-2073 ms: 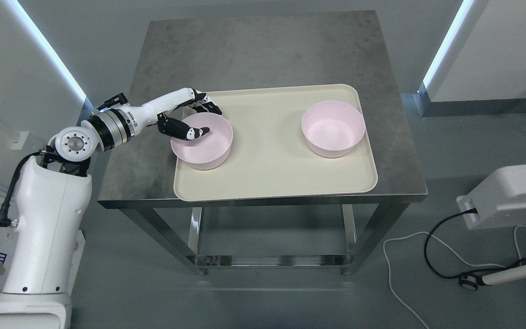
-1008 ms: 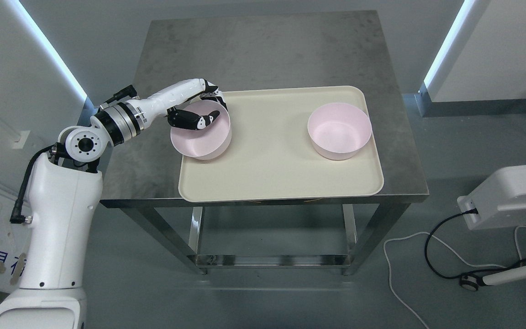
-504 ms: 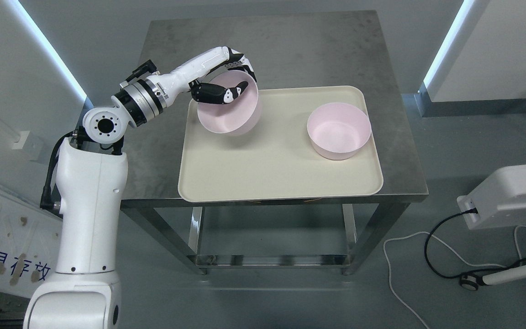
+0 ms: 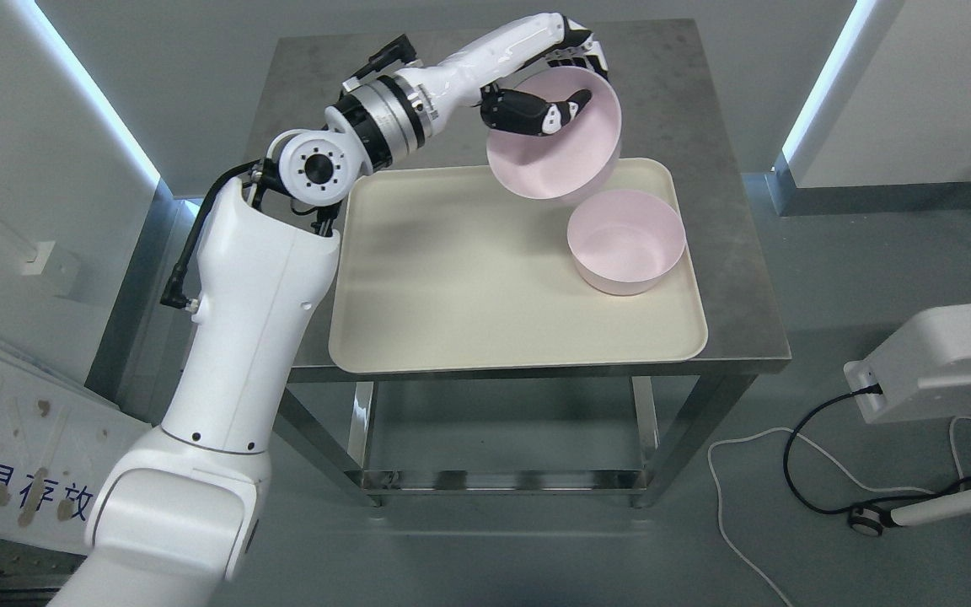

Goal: Stack pink IKEA bowls on left shelf middle
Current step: 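Lift the held bowl and lower it into the farther pink bowl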

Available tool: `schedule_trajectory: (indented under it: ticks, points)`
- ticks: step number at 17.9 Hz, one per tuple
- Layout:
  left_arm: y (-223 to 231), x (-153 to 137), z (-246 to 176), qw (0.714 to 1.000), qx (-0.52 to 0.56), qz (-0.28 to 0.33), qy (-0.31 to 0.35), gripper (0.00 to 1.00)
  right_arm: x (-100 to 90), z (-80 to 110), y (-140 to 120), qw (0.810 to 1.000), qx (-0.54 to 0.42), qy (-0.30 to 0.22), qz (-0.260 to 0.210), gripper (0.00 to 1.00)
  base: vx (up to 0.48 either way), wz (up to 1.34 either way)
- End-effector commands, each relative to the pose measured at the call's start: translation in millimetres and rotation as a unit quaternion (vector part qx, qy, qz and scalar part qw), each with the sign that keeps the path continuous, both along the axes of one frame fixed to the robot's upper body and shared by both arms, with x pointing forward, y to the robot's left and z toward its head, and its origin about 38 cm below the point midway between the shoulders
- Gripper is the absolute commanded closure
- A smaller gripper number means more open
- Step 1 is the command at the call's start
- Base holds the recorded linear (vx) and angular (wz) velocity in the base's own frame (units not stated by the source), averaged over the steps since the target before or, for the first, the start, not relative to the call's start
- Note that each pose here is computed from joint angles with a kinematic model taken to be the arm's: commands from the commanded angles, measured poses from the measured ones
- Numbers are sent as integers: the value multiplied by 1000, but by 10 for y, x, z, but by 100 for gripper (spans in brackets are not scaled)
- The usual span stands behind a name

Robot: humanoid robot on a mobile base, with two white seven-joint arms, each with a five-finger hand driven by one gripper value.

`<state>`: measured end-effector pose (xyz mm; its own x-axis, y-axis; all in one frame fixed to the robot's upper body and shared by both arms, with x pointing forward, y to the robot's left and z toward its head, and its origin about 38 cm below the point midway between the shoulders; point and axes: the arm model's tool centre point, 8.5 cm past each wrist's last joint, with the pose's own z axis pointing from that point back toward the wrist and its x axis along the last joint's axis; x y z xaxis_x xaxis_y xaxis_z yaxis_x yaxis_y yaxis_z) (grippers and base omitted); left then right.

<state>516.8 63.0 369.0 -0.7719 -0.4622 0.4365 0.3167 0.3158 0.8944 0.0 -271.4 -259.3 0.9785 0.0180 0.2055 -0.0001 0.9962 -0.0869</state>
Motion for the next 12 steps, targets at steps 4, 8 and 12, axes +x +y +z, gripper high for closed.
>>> schedule_trajectory:
  ticks: [4, 8, 12]
  points:
    - [-954, -213, -875, 981, 174, -76, 48, 98, 59, 10, -114, 1000, -9, -9, -2, 0, 0, 0]
    - [-824, -92, -796, 985, 153, -54, 56, 97, 59, 10, -114, 1000, -9, -9, -2, 0, 0, 0]
    - [-701, 9, -729, 988, 136, -35, 62, 97, 59, 10, -114, 1000, -9, -9, -2, 0, 0, 0]
